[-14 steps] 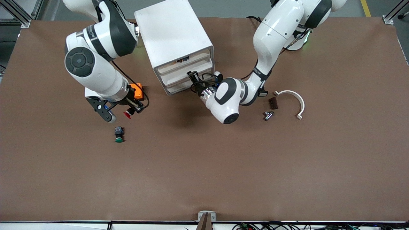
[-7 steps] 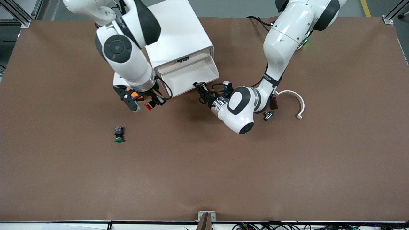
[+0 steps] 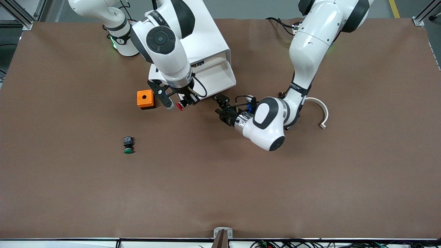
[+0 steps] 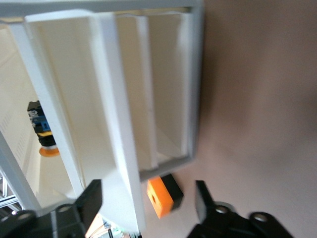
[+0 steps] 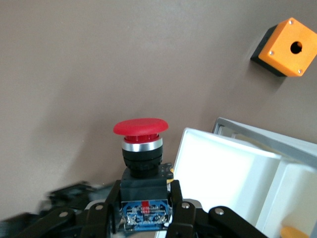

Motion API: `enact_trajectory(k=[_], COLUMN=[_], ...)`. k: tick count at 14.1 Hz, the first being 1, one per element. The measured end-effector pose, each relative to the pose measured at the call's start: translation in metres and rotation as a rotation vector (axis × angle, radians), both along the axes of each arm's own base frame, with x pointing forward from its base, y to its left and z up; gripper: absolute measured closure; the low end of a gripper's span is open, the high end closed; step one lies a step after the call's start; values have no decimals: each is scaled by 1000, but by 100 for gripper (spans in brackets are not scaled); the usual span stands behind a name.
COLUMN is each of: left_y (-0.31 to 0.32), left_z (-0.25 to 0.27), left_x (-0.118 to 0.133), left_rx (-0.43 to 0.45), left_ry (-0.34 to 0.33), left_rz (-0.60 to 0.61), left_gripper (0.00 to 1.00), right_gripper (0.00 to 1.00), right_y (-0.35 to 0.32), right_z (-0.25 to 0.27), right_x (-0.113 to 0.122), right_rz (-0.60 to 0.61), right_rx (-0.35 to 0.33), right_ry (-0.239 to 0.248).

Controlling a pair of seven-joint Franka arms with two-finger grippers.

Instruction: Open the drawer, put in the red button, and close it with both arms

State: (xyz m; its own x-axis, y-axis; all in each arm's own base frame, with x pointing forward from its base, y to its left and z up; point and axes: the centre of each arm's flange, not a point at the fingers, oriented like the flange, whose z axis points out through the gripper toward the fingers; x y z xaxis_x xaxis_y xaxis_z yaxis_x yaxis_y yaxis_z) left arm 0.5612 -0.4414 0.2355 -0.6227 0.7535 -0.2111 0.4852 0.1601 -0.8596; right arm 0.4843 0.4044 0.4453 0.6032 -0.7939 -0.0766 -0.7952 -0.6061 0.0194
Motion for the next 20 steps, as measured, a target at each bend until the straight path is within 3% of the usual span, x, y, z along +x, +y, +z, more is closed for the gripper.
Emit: enact_trajectory(k=[1,2,5,8,14,20], left_y=[16,34,91,137,155,182], left_z=[6,12,32,41,46,87], left_x=[16,33,79,103,108,121], left_rx=[3,9,9,-8,-61,-74], left_ry=[-44,-92,-260,-419,-643,-786], left_rz=[16,33,49,-1,-261,-341], left_gripper=[1,0,0,0,0,0], right_gripper=[59,59,59,59,59,59], right_y=[2,3,14,31,53,65], right_z=[-1,-5,-22,-40,-50,-84], right_x=[-2,-5,-23,-49,-77,-81], right_rz=[-1,-3,-24,-52,-114,-137], right_rx=[-2,-7,-33,-60,-86,-99], right_ry=[2,8,35,54,66,70])
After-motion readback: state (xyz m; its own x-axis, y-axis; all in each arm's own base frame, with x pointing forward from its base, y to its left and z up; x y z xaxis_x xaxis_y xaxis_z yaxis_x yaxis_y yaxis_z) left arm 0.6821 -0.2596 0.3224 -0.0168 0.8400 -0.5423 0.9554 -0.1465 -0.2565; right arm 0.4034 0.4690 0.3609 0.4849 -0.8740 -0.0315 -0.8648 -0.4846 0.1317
